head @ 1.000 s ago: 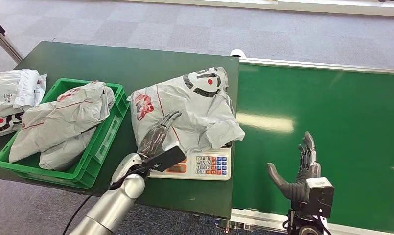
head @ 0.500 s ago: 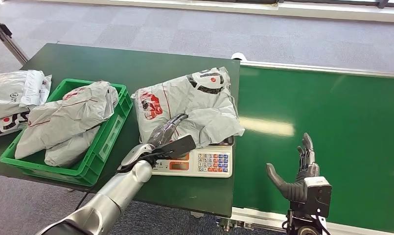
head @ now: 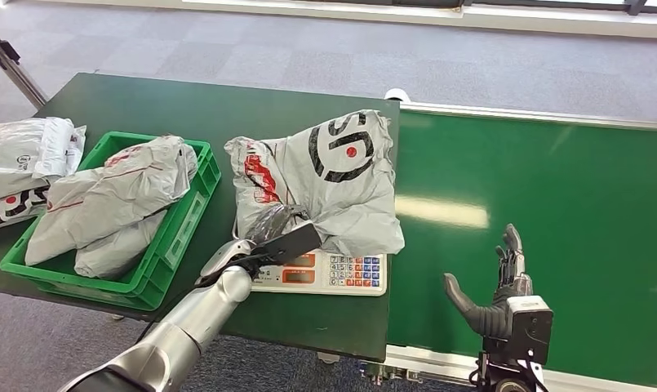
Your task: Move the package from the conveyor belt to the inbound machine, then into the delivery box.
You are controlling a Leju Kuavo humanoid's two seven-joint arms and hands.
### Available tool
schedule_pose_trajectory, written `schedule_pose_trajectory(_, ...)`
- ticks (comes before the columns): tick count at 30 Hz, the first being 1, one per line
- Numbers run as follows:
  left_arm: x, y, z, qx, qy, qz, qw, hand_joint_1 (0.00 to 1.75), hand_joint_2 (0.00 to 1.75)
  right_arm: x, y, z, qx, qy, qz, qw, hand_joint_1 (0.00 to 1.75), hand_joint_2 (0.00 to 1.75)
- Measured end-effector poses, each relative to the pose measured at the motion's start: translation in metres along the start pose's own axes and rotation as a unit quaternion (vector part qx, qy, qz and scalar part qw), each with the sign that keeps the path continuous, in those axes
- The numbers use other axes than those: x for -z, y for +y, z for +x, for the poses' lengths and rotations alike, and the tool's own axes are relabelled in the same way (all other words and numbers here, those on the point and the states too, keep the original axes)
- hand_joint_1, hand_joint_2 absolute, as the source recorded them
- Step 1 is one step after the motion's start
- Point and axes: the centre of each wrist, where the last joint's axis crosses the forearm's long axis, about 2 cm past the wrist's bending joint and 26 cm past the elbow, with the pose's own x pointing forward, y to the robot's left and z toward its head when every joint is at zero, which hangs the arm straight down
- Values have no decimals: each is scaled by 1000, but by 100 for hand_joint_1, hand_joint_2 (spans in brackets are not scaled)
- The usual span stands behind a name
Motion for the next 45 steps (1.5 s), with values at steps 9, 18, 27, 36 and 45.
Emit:
schedule_pose_trajectory(9,0,2,1,-19,-19,1,1000,175,175,0,0,0,0,0,-1,1000,0,175)
schedule_pose_trajectory(18,-18,-5,4,-108,-140,83,981,175,175,0,-1,0,1,0,-2,1000,0,175)
schedule_pose_trajectory(27,-43,13,31,-86,-303,237,919,175,175,0,-3,0,10,-5,-6,1000,0,175)
schedule_pose_trajectory(36,-66,37,70,-7,-387,382,840,175,175,0,-8,-1,14,-9,-8,1000,0,175)
schedule_pose_trajectory(45,-82,41,97,41,-454,392,799,175,175,-1,-12,-2,11,-9,-8,1000,0,175)
